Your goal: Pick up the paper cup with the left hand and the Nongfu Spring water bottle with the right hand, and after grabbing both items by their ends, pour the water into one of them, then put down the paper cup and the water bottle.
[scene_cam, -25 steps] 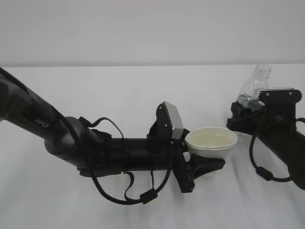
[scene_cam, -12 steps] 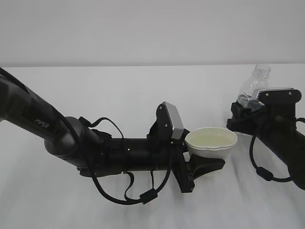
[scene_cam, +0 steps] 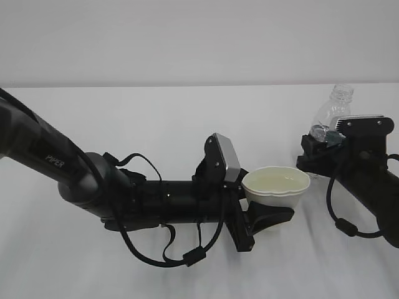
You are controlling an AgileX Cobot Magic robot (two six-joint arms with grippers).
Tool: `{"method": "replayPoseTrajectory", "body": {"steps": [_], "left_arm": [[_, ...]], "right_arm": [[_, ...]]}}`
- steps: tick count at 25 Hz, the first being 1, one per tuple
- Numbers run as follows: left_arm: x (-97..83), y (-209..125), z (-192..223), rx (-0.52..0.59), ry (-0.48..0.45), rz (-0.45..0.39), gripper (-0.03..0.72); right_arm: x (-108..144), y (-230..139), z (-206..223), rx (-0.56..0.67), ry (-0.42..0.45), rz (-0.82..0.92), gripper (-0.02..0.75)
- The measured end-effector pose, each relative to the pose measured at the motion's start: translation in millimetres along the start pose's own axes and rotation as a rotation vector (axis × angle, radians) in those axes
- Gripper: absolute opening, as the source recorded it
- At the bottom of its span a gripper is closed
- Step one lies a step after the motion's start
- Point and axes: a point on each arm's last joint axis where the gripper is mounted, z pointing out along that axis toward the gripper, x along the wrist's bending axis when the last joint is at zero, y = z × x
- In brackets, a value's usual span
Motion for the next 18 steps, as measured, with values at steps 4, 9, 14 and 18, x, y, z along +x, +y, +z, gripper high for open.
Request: {"method": "replayPoseTrajectory", "body": {"steps": [4, 9, 14, 18], "left_arm": [[0.0, 0.0, 0.0, 0.0, 0.0, 0.0, 0.391], [0.0, 0.0, 0.0, 0.0, 0.0, 0.0, 0.391], [0.0, 0.0, 0.0, 0.0, 0.0, 0.0, 0.391], [0.0, 0.0, 0.0, 0.0, 0.0, 0.0, 0.391]], "right_arm": [[-0.1, 0.0, 0.0, 0.0, -0.002, 0.001, 0.447], [0.3, -1.7, -2.3, 0.004, 0.004, -0.005, 0.5], [0.8, -5.3, -7.1, 0.013, 0.008, -0.048, 0.558], [1.6, -7.3, -9.6, 0.02, 0.018, -0.063, 0.571]]}}
